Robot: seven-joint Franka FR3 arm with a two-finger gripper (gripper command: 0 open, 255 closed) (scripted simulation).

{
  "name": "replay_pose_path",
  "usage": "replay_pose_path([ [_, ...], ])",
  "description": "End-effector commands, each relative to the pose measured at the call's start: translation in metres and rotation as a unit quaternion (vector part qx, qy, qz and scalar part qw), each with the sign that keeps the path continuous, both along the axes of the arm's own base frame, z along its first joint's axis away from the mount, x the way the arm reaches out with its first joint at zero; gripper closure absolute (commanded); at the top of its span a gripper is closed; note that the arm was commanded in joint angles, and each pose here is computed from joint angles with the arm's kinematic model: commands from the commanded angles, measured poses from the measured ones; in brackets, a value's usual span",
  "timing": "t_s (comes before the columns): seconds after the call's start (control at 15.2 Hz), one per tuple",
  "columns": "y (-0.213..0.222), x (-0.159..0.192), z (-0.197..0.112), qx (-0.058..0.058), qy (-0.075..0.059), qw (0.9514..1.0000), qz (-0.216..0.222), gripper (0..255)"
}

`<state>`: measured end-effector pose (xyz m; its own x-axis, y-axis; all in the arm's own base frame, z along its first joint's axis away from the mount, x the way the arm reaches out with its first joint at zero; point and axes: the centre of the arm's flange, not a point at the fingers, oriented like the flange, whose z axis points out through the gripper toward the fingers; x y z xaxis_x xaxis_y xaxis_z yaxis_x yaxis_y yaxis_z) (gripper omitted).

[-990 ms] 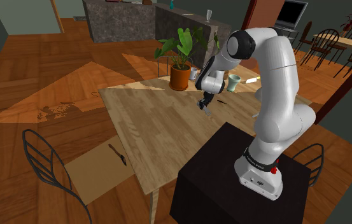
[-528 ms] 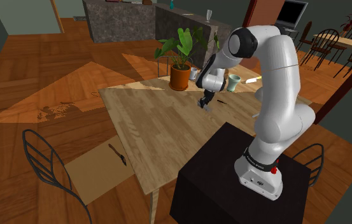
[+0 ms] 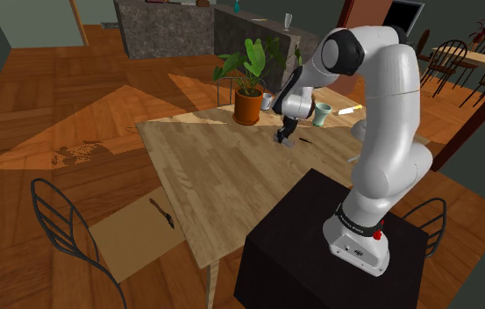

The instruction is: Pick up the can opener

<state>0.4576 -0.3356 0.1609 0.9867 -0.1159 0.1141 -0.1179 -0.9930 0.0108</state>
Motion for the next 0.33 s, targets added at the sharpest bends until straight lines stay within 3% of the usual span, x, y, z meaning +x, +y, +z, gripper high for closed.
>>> replay_pose_path([
  [0.0, 0.0, 0.0, 0.01, 0.0, 0.0, 1.0, 0.0, 255],
  [0.26, 0.0, 0.0, 0.022, 0.0, 0.0, 1.0, 0.0, 255],
])
